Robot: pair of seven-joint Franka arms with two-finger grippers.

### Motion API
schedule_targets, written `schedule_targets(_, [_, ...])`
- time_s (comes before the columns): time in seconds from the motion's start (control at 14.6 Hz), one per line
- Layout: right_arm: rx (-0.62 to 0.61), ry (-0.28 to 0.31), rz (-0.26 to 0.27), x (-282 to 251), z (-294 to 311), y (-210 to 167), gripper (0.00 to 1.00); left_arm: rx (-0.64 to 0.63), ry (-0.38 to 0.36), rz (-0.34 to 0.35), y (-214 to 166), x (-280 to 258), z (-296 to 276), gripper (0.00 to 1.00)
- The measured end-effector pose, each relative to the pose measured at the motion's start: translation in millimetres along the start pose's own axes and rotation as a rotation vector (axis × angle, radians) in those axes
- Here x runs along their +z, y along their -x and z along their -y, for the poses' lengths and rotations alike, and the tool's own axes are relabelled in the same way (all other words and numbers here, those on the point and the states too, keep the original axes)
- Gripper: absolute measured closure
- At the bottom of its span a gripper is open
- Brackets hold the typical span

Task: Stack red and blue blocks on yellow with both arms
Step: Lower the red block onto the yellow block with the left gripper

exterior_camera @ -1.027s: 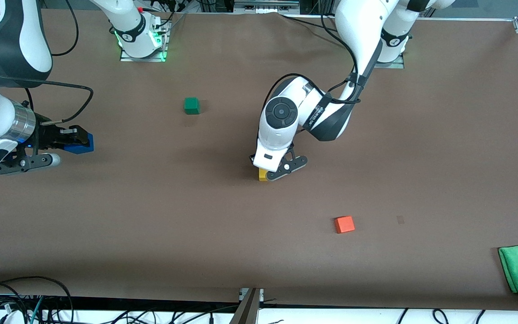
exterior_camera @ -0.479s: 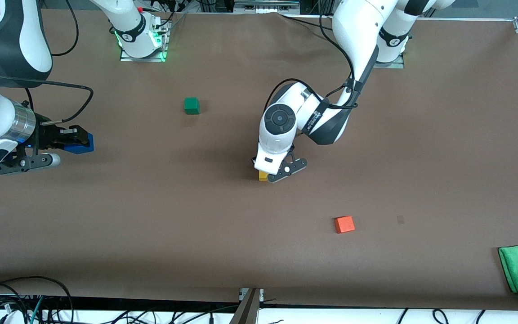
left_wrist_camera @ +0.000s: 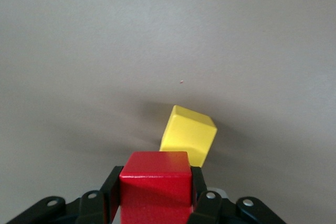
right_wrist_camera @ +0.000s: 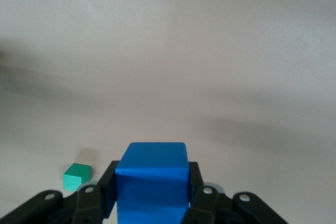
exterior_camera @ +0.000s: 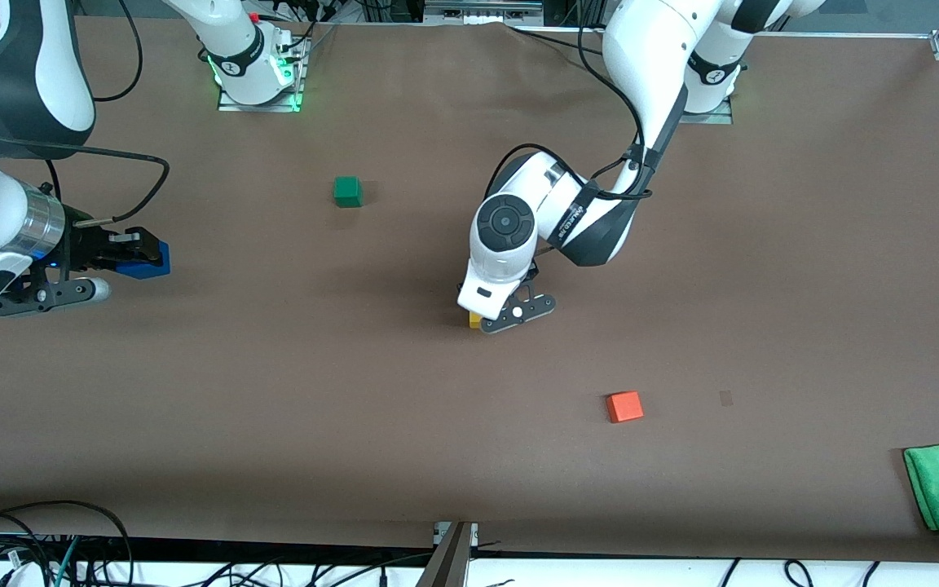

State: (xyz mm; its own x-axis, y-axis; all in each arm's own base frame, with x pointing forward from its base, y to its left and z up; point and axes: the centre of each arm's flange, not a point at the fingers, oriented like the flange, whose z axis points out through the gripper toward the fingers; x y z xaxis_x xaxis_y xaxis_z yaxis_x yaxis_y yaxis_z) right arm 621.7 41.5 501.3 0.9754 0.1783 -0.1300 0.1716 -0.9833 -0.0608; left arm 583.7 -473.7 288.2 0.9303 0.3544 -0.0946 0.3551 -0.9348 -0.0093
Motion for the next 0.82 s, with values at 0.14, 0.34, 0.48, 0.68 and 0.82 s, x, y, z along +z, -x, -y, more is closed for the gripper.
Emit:
schedule_targets(0.14, [0.000,0.000,0.000,0,0,0,0.44,0.009,0.017,-0.012,-4,-3,-9,0.44])
schedule_targets(0.34, [0.000,0.000,0.000,0,0,0,0.44,0.015,0.030,-0.024,-8,-5,-15,0.44])
schedule_targets(0.48, [0.000,0.000,0.001,0,0,0,0.44,0.013,0.021,-0.031,-14,0,-12,0.44])
schedule_targets(0.68, [0.000,0.000,0.001,0,0,0,0.44,0.011,-0.004,-0.027,-21,18,-8,0.44])
schedule_targets(0.82, [0.000,0.000,0.001,0,0,0,0.44,0.013,-0.016,-0.022,-21,29,-7,0.44])
